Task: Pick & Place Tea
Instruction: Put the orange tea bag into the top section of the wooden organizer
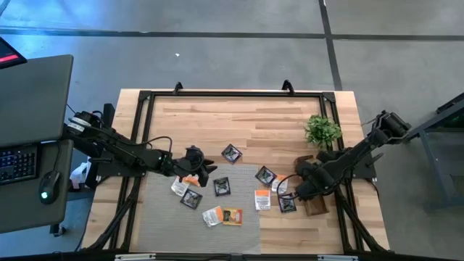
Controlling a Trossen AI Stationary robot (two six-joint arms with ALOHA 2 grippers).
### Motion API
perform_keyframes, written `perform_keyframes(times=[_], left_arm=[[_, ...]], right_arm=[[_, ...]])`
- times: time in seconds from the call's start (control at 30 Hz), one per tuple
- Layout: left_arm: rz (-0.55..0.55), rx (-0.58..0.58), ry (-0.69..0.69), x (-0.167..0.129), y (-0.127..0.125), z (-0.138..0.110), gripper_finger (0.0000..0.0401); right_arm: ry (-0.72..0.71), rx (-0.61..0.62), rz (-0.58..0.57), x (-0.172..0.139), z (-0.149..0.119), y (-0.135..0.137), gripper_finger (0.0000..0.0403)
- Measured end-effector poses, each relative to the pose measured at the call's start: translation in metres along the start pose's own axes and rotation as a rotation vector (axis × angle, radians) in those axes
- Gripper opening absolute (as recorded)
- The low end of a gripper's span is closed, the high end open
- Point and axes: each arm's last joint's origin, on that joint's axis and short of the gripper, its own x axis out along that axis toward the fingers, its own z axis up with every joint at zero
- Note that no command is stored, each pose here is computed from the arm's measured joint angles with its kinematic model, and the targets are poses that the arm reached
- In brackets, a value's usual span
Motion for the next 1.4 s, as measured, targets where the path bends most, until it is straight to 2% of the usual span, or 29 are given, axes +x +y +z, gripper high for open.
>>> perform_keyframes(times=[0.17, 0.4, 0.67, 0.9, 1.07, 1.2, 1.4], left_arm=[[0.0, 0.0, 0.0, 0.0, 0.0, 0.0, 0.0147], [-0.001, -0.005, -0.006, 0.0, 0.0, 0.0, 0.0147], [-0.002, -0.027, -0.006, 0.0, 0.0, 0.001, 0.0147], [-0.001, -0.029, -0.006, 0.0, 0.0, 0.0, 0.0147], [-0.001, -0.028, -0.006, 0.0, 0.0, 0.0, 0.0147], [-0.001, -0.027, -0.006, 0.0, 0.0, 0.0, 0.0147], [-0.003, -0.024, 0.002, 0.0, 0.0, 0.0, 0.0147]], right_arm=[[-0.021, -0.025, 0.029, 0.014, -0.001, 0.002, 0.0012], [-0.055, 0.037, -0.056, 0.032, 0.007, -0.01, 0.001], [-0.031, 0.06, -0.064, 0.036, 0.022, -0.018, 0.0007], [0.05, -0.031, -0.044, 0.018, 0.027, -0.019, 0.0005], [0.012, -0.09, -0.016, 0.0, 0.035, -0.016, 0.0002], [-0.022, -0.092, -0.042, 0.0, 0.038, -0.018, 0.0004], [0.045, -0.064, -0.054, 0.012, 0.036, -0.024, 0.0003]])
